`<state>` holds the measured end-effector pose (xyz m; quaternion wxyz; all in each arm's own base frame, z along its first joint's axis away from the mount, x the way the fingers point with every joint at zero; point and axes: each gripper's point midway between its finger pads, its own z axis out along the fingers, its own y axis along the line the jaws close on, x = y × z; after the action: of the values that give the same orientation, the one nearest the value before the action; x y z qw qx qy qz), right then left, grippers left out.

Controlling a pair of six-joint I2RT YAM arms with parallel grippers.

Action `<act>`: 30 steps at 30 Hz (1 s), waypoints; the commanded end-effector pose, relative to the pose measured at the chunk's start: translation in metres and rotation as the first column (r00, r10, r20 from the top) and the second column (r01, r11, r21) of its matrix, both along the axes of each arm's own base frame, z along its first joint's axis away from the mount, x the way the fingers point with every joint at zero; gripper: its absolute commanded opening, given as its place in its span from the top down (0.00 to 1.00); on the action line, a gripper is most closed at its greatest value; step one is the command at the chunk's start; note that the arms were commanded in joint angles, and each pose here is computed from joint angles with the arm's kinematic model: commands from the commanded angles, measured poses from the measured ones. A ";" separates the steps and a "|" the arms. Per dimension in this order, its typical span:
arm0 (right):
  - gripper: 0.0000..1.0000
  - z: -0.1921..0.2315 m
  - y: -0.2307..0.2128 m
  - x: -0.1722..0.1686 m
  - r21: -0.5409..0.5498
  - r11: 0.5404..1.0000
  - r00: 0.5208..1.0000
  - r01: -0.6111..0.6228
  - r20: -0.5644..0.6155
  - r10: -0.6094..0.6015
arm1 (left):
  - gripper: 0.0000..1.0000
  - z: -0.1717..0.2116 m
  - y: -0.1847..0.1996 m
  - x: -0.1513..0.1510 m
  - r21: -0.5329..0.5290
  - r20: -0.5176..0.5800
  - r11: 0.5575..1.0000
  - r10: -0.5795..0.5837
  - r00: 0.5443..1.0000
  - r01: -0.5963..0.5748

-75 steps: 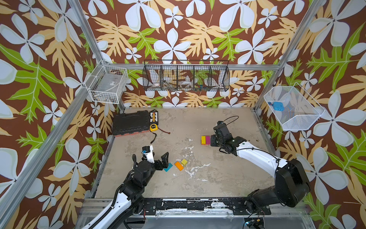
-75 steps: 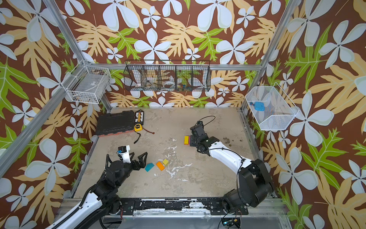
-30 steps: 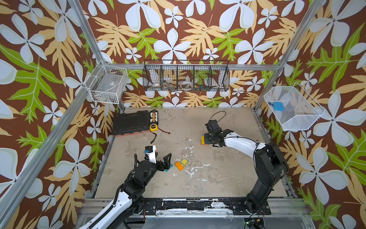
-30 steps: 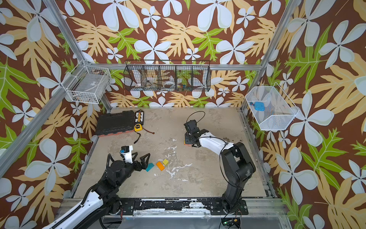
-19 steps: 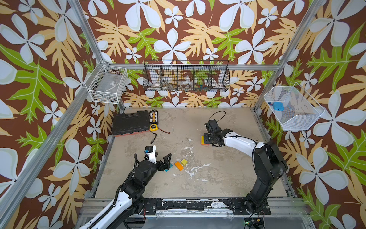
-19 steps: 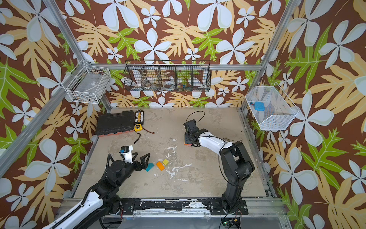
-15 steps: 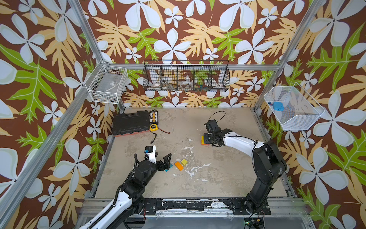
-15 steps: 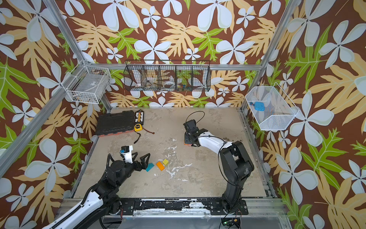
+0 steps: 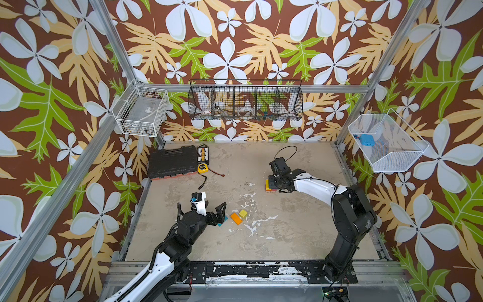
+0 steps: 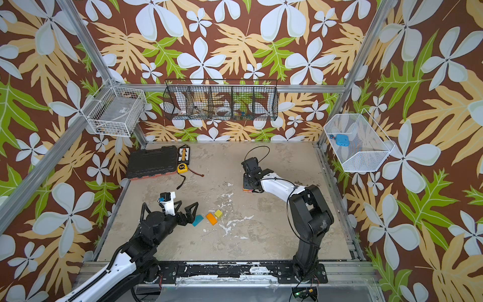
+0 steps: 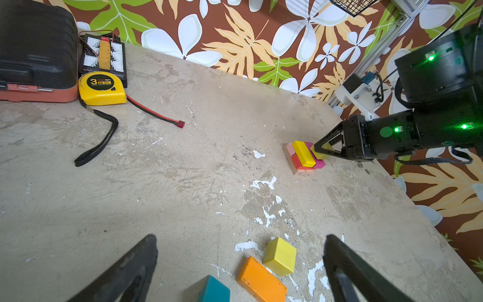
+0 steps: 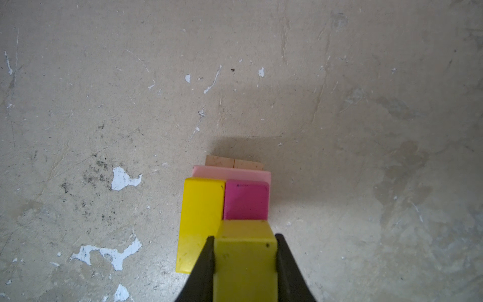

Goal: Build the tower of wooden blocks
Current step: 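Lower the yellow-green cube onto the tower beside the yellow bar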

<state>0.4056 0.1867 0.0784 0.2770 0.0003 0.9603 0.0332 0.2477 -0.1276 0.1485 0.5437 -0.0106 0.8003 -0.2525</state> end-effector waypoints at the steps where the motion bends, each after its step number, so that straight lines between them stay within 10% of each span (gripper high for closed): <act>1: 0.70 0.001 -0.002 0.001 -0.008 1.000 1.000 0.015 0.001 -0.015 | 0.00 0.007 -0.001 0.001 -0.008 0.027 1.000 -0.003 1.000 0.003; 30: 0.51 0.003 -0.005 -0.009 0.016 1.000 1.000 0.027 0.003 -0.027 | 0.00 0.007 -0.002 0.001 -0.010 0.028 1.000 -0.009 1.000 0.009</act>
<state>0.3974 0.1818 0.0789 0.2735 0.0112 0.9612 0.0332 0.2476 -0.1282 0.1493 0.5443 -0.0097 0.7993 -0.2545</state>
